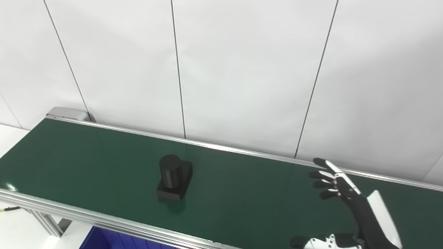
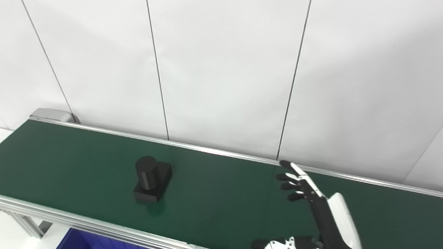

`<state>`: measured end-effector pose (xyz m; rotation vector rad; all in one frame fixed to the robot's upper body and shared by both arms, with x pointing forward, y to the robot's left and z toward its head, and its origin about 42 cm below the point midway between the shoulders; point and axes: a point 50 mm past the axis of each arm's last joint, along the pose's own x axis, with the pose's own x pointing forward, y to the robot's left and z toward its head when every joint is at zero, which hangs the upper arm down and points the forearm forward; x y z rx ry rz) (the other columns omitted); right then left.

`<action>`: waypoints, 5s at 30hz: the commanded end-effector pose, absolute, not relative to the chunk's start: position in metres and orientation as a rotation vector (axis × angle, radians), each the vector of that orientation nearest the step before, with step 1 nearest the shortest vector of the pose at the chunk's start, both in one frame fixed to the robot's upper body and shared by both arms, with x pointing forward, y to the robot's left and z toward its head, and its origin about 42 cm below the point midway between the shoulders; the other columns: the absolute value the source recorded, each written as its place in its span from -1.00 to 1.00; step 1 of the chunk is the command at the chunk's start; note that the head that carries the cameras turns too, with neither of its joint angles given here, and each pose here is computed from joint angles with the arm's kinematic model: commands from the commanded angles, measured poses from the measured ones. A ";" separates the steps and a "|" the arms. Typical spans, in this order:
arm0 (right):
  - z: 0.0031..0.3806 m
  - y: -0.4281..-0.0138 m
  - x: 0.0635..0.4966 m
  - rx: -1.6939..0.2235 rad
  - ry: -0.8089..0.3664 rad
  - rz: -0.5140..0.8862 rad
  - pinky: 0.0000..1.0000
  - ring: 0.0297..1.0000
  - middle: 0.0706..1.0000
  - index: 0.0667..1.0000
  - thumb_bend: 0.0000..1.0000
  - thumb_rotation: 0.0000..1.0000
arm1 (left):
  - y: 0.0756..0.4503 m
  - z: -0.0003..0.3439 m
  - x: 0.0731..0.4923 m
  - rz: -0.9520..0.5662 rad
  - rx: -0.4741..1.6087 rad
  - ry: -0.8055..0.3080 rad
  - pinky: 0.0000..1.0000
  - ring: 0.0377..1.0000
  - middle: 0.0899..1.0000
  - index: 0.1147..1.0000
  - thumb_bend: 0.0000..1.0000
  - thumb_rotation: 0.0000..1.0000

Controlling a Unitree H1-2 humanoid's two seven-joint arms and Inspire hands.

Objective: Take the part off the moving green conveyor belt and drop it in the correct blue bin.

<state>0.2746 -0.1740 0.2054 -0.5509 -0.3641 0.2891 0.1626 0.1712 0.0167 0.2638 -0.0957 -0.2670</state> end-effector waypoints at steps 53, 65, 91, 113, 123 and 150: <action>0.205 -0.044 0.411 -0.814 -0.282 0.467 0.30 0.50 0.63 0.80 0.86 -0.03 | 0.173 0.033 0.146 -0.225 0.237 -0.191 0.22 0.37 0.47 0.43 0.99 -0.51; 0.195 -0.023 0.423 -0.896 -0.274 0.502 0.27 0.50 0.64 0.79 0.89 0.04 | 0.170 0.033 0.144 -0.225 0.238 -0.200 0.28 0.42 0.49 0.45 0.99 -0.51; 0.135 -0.005 0.414 -0.920 -0.286 0.431 -0.14 0.05 0.17 0.43 0.37 -0.74 | 0.168 0.039 0.140 -0.215 0.212 -0.208 0.30 0.43 0.50 0.46 0.95 -0.52; 0.125 -0.020 0.403 -0.860 -0.367 0.190 -0.28 -0.16 -0.19 0.01 0.03 -0.99 | 0.175 0.041 0.144 -0.225 0.211 -0.199 0.18 0.38 0.50 0.49 0.87 -0.54; 0.161 -0.057 0.366 -0.751 -0.417 0.090 -0.32 -0.21 -0.20 0.01 0.03 -0.99 | 0.180 0.044 0.144 -0.238 0.220 -0.208 0.26 0.44 0.53 0.51 0.82 -0.47; 0.163 -0.174 0.229 -0.789 -0.248 0.163 -0.33 -0.22 -0.20 -0.01 0.04 -1.00 | 0.197 0.063 0.153 -0.290 0.161 -0.202 0.44 0.59 0.65 0.60 0.65 -0.33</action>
